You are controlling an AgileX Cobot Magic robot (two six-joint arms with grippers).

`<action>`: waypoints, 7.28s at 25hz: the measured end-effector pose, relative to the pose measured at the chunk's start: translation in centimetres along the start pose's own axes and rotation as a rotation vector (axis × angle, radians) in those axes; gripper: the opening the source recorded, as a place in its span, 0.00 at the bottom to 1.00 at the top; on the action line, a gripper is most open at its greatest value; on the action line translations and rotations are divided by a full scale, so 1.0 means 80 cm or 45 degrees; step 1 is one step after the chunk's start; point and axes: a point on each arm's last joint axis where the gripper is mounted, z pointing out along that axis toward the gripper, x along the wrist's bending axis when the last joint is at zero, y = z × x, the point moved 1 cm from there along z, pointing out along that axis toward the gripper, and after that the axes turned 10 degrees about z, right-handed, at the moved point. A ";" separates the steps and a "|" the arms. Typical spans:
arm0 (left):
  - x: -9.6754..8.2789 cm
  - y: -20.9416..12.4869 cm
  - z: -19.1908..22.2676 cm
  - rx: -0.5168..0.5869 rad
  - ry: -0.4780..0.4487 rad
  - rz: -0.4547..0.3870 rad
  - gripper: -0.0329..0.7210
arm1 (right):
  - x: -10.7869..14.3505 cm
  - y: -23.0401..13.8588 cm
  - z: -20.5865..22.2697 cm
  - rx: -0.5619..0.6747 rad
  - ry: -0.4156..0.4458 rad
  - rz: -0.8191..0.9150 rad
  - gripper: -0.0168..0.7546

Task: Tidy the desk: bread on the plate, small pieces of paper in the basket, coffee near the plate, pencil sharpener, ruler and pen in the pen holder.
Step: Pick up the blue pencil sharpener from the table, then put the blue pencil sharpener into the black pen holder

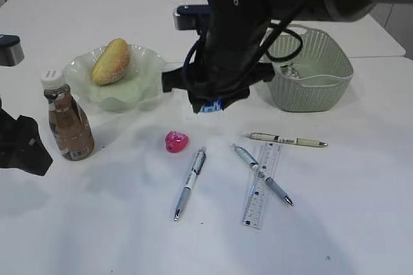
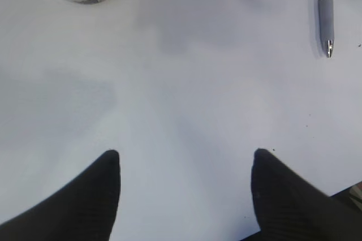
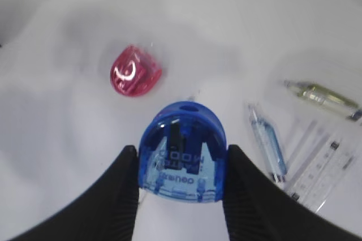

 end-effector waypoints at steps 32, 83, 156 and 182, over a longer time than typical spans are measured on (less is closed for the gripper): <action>0.001 0.002 0.000 -0.017 0.006 0.001 0.72 | -0.042 0.112 -0.009 -0.621 -0.013 -0.046 0.46; 0.002 0.006 0.000 -0.062 0.016 0.001 0.72 | -0.064 0.155 0.089 -0.766 0.020 -0.195 0.46; 0.002 0.006 0.000 -0.062 0.016 0.001 0.72 | -0.058 0.145 0.123 -0.752 -0.017 -0.340 0.51; 0.002 0.006 0.000 -0.062 0.016 0.001 0.72 | -0.060 0.160 0.071 -0.828 -0.049 -0.331 0.62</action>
